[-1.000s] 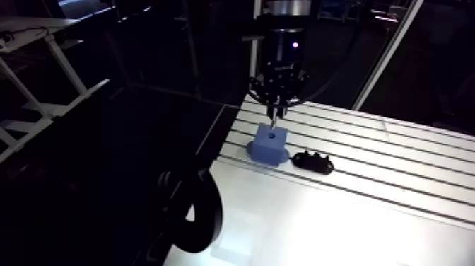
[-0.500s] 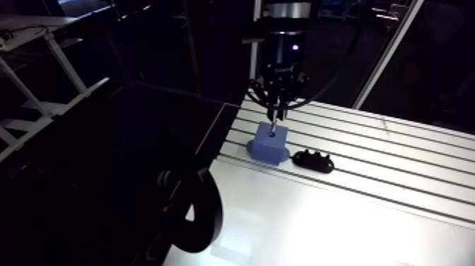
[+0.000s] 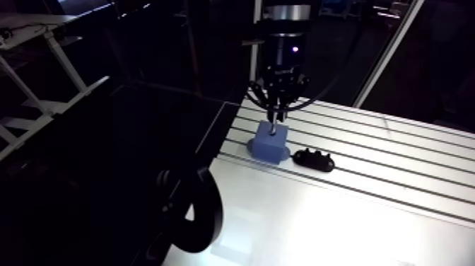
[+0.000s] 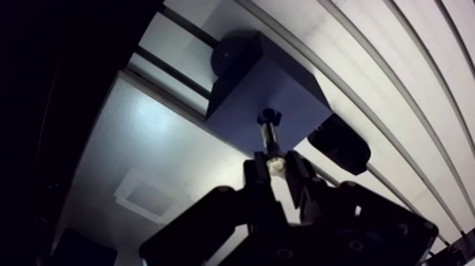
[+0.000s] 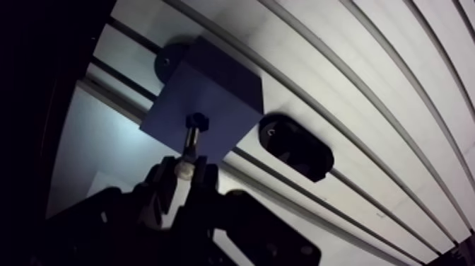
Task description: Pick up the M10 bolt and insert it into the hex recess until seated.
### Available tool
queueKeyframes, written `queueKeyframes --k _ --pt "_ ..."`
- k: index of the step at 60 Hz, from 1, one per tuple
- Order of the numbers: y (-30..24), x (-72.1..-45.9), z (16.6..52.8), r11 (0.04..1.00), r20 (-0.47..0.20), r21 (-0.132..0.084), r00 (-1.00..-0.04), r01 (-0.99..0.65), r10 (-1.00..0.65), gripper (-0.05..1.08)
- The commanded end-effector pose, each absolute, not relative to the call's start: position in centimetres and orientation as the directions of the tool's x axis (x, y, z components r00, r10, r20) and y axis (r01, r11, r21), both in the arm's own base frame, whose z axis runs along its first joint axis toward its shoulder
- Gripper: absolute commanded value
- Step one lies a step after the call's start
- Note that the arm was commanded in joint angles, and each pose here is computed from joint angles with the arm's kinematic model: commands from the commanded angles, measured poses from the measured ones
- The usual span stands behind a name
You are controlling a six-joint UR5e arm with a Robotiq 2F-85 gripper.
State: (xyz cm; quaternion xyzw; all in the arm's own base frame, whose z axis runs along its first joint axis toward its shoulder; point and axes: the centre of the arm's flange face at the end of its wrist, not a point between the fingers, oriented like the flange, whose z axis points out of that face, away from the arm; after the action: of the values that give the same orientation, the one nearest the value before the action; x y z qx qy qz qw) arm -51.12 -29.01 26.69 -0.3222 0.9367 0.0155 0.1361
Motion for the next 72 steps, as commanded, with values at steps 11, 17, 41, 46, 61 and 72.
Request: queueKeyframes --k 11,17,41,46,61,72 --pt "-28.96 -51.05 26.37 0.792 -0.267 -0.056 -0.756 -0.608 -0.598 1.08" --pt "-28.97 -51.05 26.38 0.792 -0.267 -0.056 -0.756 -0.608 -0.598 1.08" --pt "-28.98 -51.33 26.11 0.793 -0.256 -0.053 -0.760 -0.607 -0.598 1.08" --pt "-29.07 -51.43 26.08 0.791 -0.248 -0.049 -0.760 -0.610 -0.601 1.08" --pt "-29.06 -51.44 25.95 0.791 -0.249 -0.048 -0.760 -0.610 -0.601 1.08" --pt "-29.09 -51.41 26.02 0.791 -0.247 -0.050 -0.760 -0.610 -0.601 1.08"
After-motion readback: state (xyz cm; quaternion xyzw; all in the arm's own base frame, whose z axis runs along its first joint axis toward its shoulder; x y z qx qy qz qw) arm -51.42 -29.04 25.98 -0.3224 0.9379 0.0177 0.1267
